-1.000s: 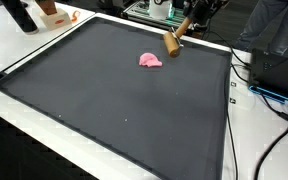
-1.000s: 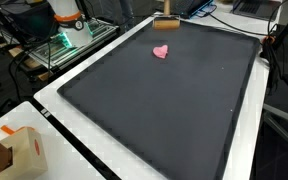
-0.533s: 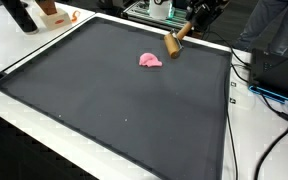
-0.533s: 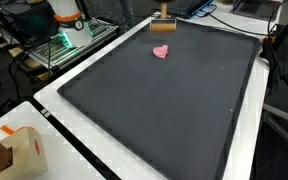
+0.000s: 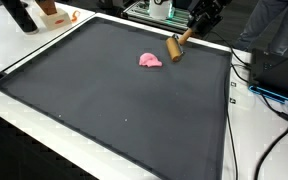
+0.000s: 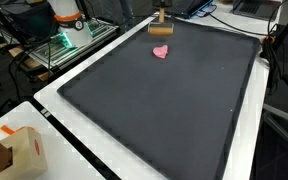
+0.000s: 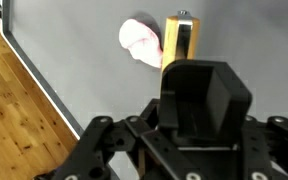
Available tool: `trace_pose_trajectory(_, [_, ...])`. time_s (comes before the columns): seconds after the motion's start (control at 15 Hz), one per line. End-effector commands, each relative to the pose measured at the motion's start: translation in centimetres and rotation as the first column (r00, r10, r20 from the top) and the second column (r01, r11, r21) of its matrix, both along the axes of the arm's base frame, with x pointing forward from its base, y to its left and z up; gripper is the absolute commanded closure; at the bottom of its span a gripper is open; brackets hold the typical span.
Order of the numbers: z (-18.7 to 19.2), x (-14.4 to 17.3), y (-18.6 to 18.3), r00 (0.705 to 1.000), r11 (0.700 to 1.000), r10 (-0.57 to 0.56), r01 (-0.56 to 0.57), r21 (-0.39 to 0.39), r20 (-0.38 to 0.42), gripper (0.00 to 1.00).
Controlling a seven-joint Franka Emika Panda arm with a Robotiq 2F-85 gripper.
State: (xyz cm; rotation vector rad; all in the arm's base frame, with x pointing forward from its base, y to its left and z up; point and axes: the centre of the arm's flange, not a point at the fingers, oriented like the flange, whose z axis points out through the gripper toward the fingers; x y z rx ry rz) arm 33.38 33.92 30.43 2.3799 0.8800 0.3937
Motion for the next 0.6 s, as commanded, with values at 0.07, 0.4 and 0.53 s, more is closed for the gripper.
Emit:
trace_pose_trajectory(0.07, [-0.47, -0.01, 0.8, 1.0, 1.0, -0.005, 0.005, -0.021, 0.021, 0.76])
trace_pose_trajectory(0.4, [-0.48, 0.51, 0.57, 0.999, 0.999, -0.039, 0.04, -0.033, 0.029, 0.76])
trace_pose_trajectory(0.53, [-0.3, 0.76, 0.29, 0.998, 0.998, -0.057, 0.058, -0.037, 0.01, 0.76])
